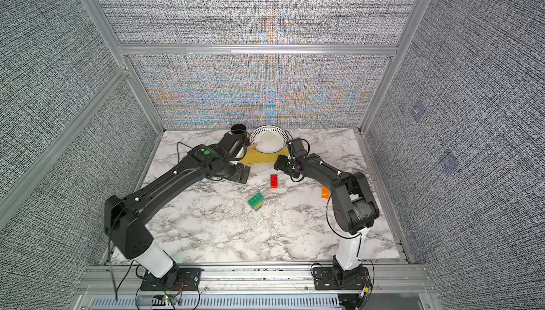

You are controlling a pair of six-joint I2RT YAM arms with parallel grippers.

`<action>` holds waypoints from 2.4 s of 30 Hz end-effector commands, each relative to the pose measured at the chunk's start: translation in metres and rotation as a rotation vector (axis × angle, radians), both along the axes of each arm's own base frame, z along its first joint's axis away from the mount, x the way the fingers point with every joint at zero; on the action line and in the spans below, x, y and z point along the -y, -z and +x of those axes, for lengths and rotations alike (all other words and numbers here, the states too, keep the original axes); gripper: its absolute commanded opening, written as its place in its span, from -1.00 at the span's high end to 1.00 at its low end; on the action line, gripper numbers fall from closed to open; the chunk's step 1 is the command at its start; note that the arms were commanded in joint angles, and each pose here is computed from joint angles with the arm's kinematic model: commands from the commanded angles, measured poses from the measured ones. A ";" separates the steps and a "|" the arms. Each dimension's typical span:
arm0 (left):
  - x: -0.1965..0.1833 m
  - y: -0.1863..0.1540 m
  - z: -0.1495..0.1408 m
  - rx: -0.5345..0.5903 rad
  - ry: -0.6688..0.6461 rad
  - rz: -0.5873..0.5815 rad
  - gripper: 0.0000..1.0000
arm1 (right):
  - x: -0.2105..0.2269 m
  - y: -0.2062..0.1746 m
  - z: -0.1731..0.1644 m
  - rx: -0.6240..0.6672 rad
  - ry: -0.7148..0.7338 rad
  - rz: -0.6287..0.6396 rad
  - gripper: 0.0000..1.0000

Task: Assemble an ice cream with lego
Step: Move the lego brick at the center of the board, then pick up the lego brick from the center of the board, then assemble the lego brick with the lego brick.

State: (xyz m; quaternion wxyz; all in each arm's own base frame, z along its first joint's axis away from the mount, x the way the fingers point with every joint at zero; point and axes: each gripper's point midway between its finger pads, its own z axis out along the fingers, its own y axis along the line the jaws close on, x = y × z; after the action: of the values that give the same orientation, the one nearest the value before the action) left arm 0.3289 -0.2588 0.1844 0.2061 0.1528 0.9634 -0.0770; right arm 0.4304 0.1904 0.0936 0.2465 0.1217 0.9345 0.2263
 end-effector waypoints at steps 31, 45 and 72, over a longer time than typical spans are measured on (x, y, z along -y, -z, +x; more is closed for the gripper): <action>0.132 0.154 0.037 -0.295 -0.031 0.102 -0.30 | 0.118 0.020 -0.038 0.172 0.345 -0.042 -0.42; 0.137 0.159 0.045 -0.282 -0.014 0.087 0.39 | 0.115 0.019 -0.037 0.182 0.319 -0.042 -0.40; 0.031 0.026 -0.086 -0.172 0.610 0.091 0.96 | -0.008 -0.003 -0.042 0.323 -0.191 0.207 -0.65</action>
State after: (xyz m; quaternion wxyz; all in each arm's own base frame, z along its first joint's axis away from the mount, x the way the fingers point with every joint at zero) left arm 0.2451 -0.2870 0.1593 0.0709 0.4127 0.9034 -0.0918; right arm 0.3899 0.1782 0.0858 0.3591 0.0557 0.8788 0.3094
